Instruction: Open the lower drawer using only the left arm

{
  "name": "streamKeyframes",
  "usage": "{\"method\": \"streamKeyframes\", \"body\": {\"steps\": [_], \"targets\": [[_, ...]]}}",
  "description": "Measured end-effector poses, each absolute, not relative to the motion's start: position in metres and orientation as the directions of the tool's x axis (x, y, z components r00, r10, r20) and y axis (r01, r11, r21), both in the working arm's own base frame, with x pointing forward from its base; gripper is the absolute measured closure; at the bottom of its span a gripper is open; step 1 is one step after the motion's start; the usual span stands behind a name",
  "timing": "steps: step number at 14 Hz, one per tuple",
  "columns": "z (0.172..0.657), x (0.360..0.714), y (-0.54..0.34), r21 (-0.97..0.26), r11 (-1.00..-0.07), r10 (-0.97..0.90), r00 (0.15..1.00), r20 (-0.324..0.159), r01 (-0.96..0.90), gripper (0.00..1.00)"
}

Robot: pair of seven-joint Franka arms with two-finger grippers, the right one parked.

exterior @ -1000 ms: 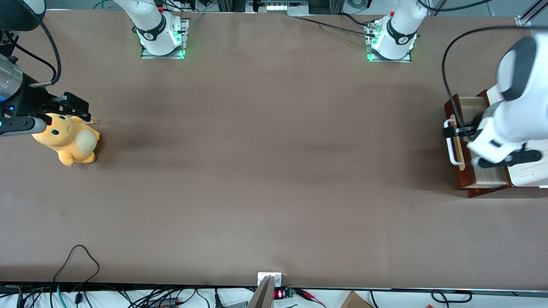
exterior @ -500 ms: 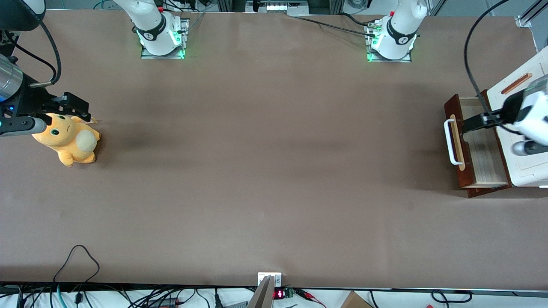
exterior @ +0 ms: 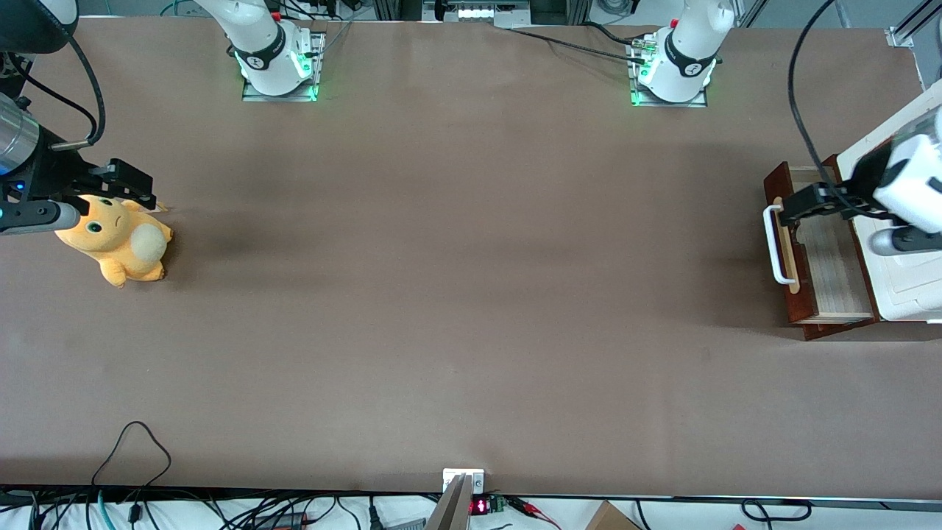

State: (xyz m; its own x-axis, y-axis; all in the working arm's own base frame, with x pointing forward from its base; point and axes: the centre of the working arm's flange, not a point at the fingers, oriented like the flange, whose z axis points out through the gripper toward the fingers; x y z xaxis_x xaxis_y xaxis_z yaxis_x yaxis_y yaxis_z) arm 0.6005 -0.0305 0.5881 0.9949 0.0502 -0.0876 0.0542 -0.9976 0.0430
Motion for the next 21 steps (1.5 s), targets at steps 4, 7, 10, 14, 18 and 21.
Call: {"method": "streamKeyframes", "body": {"steps": [4,7,10,14,18,21], "targets": [[0.584,0.600,-0.012,0.051,-0.999,0.004,0.996,-0.088,0.008,0.00],[0.575,0.600,-0.016,0.051,-0.999,0.001,0.998,-0.056,0.004,0.00],[0.562,0.582,-0.020,0.046,-0.999,-0.001,0.999,-0.033,0.000,0.00],[0.588,0.564,-0.021,0.042,-0.999,-0.004,1.000,-0.024,-0.003,0.00],[0.597,0.564,-0.021,0.043,-0.999,-0.004,1.000,-0.019,-0.004,0.00],[0.596,0.564,-0.021,0.043,-0.999,-0.004,1.000,-0.023,-0.003,0.00]]}}
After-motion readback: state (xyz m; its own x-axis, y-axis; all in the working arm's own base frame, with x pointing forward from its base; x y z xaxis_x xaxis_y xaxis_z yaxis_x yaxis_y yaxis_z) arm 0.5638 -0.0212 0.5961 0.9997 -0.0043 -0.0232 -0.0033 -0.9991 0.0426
